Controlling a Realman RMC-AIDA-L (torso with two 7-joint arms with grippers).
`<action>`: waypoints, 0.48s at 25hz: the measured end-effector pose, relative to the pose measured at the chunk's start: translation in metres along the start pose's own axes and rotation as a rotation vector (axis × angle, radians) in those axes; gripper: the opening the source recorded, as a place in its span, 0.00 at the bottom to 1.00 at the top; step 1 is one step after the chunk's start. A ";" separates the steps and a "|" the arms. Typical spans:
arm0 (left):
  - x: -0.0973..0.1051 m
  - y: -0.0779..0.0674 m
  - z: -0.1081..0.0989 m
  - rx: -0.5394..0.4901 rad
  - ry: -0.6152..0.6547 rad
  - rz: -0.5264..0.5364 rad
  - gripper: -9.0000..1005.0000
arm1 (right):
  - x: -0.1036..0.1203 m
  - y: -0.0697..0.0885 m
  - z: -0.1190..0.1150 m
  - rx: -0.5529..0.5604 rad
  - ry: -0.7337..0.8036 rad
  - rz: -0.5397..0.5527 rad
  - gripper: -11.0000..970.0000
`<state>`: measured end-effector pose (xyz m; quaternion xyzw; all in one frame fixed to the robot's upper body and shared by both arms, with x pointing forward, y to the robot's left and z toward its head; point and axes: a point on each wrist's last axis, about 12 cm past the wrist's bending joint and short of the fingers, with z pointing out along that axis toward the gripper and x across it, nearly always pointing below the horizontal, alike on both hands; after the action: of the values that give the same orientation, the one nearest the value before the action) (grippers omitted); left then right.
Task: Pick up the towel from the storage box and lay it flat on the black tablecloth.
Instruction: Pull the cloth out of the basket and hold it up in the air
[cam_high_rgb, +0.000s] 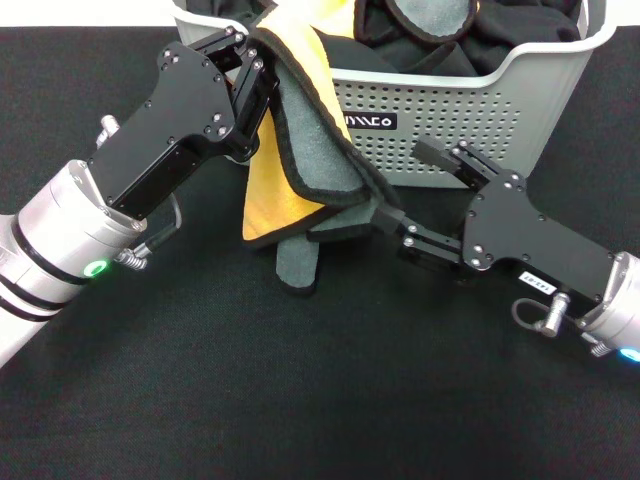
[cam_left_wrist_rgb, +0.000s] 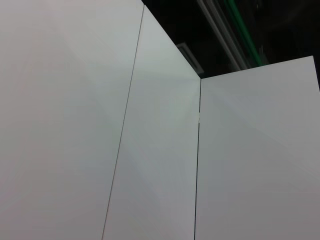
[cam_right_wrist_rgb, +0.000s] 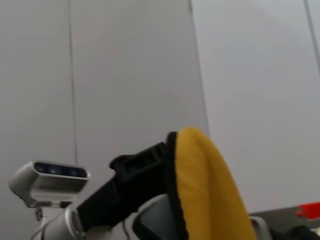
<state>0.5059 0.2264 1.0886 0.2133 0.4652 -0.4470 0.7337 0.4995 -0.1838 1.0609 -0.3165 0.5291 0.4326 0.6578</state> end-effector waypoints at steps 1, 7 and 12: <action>0.000 0.000 0.000 0.000 0.000 -0.001 0.03 | 0.000 0.000 -0.002 0.008 -0.001 -0.001 0.88; 0.001 -0.001 -0.001 0.006 0.006 -0.006 0.03 | 0.000 -0.004 -0.015 0.058 0.000 -0.009 0.88; 0.002 -0.003 -0.001 0.019 0.014 -0.012 0.03 | 0.000 -0.004 -0.013 0.055 0.002 -0.013 0.80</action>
<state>0.5034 0.2248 1.0870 0.2203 0.4673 -0.4544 0.7257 0.4979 -0.1974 1.0571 -0.3021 0.5395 0.4132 0.6685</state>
